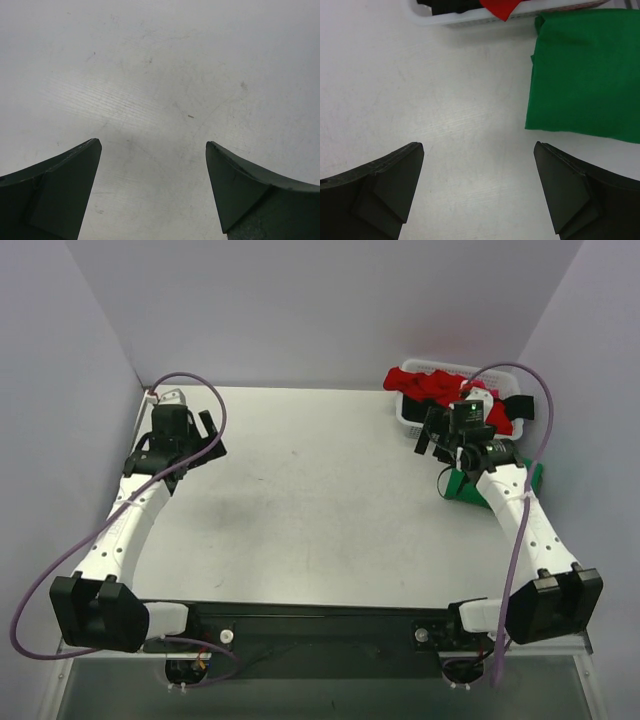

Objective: Fold and stack the t-shirts
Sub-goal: Grab crumpled tshirt from bin with the right arm

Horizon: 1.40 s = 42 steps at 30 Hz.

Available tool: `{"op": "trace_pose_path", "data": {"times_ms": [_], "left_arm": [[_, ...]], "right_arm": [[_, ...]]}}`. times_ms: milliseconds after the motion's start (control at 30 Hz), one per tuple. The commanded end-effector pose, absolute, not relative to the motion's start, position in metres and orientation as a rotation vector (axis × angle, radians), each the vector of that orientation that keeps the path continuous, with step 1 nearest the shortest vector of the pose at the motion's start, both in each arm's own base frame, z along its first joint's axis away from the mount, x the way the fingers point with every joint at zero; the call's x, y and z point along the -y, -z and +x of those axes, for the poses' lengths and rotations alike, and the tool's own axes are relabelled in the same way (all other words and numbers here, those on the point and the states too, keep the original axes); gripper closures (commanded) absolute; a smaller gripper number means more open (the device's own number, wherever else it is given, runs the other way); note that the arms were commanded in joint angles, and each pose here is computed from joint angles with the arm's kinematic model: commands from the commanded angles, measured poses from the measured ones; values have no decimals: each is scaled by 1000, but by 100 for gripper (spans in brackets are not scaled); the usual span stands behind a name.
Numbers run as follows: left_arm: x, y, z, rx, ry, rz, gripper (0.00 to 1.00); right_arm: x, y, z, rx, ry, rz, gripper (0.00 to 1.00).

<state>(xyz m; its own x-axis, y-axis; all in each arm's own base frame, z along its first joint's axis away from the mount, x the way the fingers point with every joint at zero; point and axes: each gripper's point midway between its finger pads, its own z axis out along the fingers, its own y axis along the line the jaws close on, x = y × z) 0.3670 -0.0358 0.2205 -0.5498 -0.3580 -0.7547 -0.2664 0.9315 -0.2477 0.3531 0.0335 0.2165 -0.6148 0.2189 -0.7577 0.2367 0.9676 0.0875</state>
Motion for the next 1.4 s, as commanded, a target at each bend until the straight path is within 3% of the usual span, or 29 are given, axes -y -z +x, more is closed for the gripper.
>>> {"op": "trace_pose_path", "data": {"times_ms": [0, 700, 1133, 1267, 1367], "left_arm": [[30, -249, 390, -2047, 132, -473, 3], [23, -205, 479, -1989, 3, -393, 3], [36, -175, 510, -2096, 23, -365, 3], [36, -167, 510, -2121, 22, -361, 3], [36, -165, 511, -2130, 20, -356, 3]], "right_arm": [[-12, -222, 377, -2230, 78, 438, 0], [56, -210, 567, -2059, 104, 755, 0], [48, -137, 638, -2059, 8, 784, 4], [48, -121, 643, -2064, 3, 809, 10], [50, -121, 645, -2047, 18, 821, 25]]}}
